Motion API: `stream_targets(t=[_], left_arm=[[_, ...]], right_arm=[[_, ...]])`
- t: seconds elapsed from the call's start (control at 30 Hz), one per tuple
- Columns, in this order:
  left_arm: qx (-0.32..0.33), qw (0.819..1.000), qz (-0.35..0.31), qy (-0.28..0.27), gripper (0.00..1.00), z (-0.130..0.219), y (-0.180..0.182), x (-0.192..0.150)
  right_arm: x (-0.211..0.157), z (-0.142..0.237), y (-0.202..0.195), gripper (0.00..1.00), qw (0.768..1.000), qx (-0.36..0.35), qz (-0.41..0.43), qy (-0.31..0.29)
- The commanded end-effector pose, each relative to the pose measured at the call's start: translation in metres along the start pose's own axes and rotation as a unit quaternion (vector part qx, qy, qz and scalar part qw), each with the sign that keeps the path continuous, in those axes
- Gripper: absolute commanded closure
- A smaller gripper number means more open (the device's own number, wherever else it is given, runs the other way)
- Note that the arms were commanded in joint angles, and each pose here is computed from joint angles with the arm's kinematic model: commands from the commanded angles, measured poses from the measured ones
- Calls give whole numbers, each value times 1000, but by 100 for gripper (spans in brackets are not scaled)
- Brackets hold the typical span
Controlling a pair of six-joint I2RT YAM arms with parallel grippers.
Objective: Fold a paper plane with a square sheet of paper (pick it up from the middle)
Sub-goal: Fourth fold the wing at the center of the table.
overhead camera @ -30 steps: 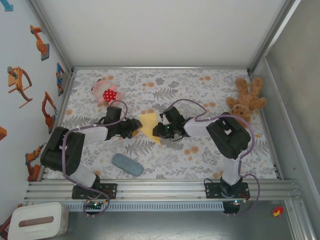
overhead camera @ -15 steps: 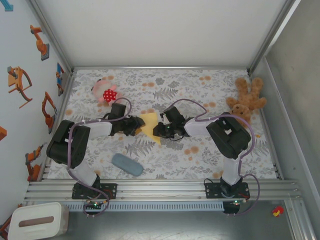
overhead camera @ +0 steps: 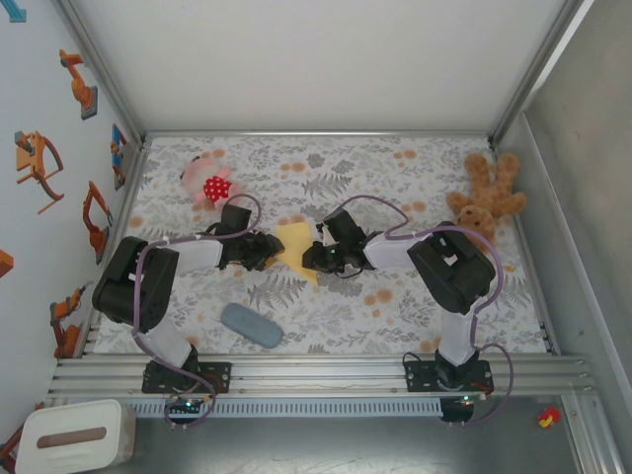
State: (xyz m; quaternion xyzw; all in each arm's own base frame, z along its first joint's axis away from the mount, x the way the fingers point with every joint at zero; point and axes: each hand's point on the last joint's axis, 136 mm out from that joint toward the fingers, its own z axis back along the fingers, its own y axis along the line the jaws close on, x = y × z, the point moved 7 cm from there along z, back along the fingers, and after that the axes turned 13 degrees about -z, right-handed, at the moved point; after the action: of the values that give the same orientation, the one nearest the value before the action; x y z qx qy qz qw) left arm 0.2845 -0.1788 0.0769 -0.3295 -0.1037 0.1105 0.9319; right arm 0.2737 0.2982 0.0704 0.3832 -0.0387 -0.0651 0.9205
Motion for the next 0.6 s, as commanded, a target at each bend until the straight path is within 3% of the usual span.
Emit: stream_targets(t=[0.0, 0.13, 0.57], left_arm=[[-19, 1000, -13, 4, 69, -2, -9, 4], [-42, 999, -18, 3, 73, -3, -15, 5], [-61, 998, -6, 24, 73, -13, -14, 3]], right_arm=[[-2, -7, -23, 82, 999, -38, -15, 8], [-3, -8, -25, 82, 999, -43, -16, 9], [-3, -8, -24, 82, 999, -42, -14, 11]])
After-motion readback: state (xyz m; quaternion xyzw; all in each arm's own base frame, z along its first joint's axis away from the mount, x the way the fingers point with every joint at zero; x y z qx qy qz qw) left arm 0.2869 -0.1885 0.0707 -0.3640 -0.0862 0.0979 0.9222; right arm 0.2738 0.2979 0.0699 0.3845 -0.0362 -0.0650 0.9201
